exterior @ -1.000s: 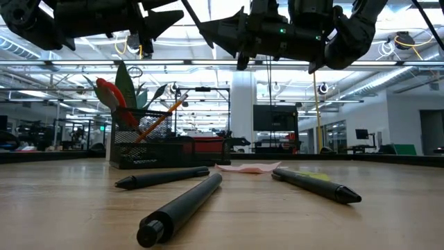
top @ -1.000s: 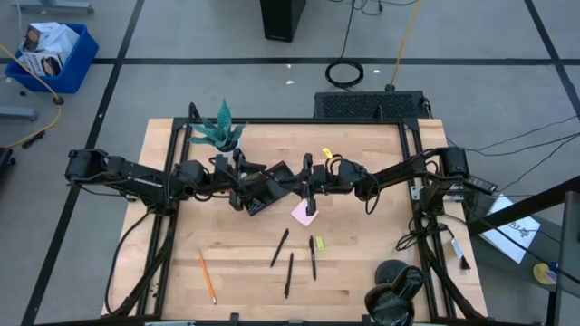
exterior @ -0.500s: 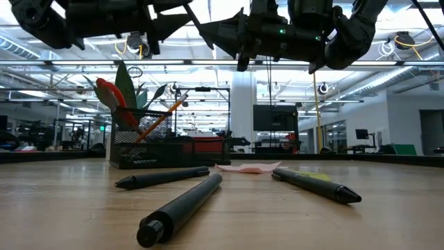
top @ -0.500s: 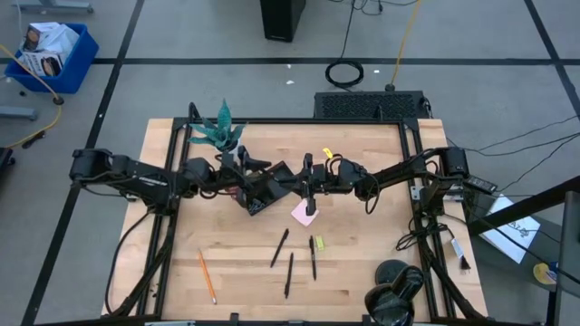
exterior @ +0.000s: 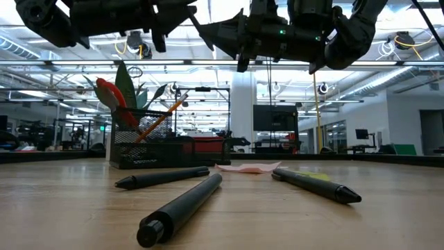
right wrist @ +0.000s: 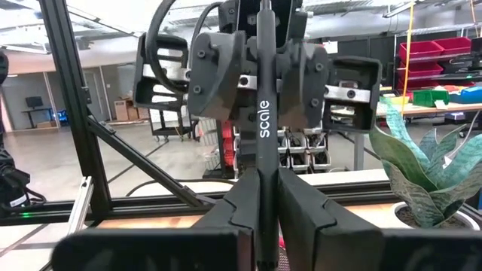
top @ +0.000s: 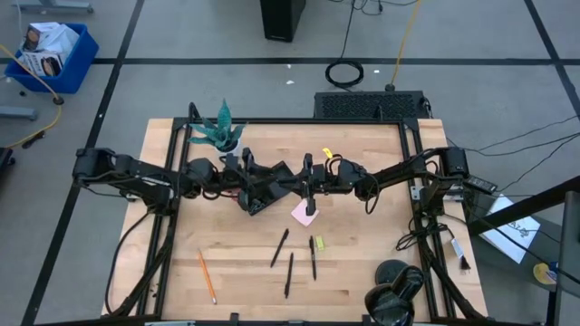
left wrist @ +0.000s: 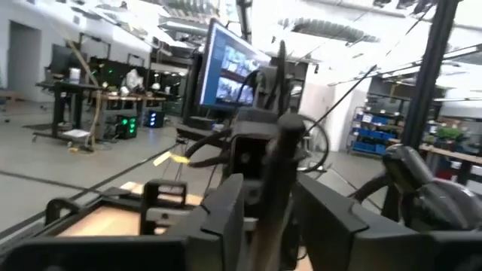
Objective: Pick and place office supplies into organizer
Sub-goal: Put the black pen into the black desk organizer
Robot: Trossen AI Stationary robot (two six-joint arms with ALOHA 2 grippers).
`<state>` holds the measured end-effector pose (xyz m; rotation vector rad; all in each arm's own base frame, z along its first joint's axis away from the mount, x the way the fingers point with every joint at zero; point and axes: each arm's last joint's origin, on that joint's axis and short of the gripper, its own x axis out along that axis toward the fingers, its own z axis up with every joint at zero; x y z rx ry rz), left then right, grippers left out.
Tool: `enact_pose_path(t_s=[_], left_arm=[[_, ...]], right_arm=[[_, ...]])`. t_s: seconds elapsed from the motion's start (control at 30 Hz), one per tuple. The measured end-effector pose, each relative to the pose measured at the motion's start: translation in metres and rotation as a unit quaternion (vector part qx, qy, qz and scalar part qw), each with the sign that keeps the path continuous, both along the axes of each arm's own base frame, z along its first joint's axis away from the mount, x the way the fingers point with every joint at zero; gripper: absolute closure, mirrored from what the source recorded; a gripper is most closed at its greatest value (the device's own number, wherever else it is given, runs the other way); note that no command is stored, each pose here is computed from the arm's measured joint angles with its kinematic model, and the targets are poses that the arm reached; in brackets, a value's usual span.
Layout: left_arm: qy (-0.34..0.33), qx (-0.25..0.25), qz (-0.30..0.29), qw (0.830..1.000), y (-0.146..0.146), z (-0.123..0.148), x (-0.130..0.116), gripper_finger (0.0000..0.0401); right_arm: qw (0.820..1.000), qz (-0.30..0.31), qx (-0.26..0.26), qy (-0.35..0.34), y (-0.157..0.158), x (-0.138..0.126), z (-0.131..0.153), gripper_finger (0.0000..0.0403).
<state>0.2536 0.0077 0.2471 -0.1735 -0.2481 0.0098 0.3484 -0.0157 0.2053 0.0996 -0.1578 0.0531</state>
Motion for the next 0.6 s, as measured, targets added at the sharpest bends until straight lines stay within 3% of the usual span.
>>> enact_pose_path(t_s=[0.47, 0.6], left_arm=[[0.028, 0.011, 0.007, 1.000, 0.0005, -0.0036, -0.0005, 0.0376], [0.028, 0.011, 0.006, 1.000, 0.0004, -0.0032, -0.0009, 0.0374]], right_arm=[[1.000, -0.004, -0.001, 0.000, -0.0005, 0.0000, 0.0000, 0.0373], [1.000, 0.000, -0.002, 0.001, -0.0002, 0.0000, -0.0001, 0.0362]])
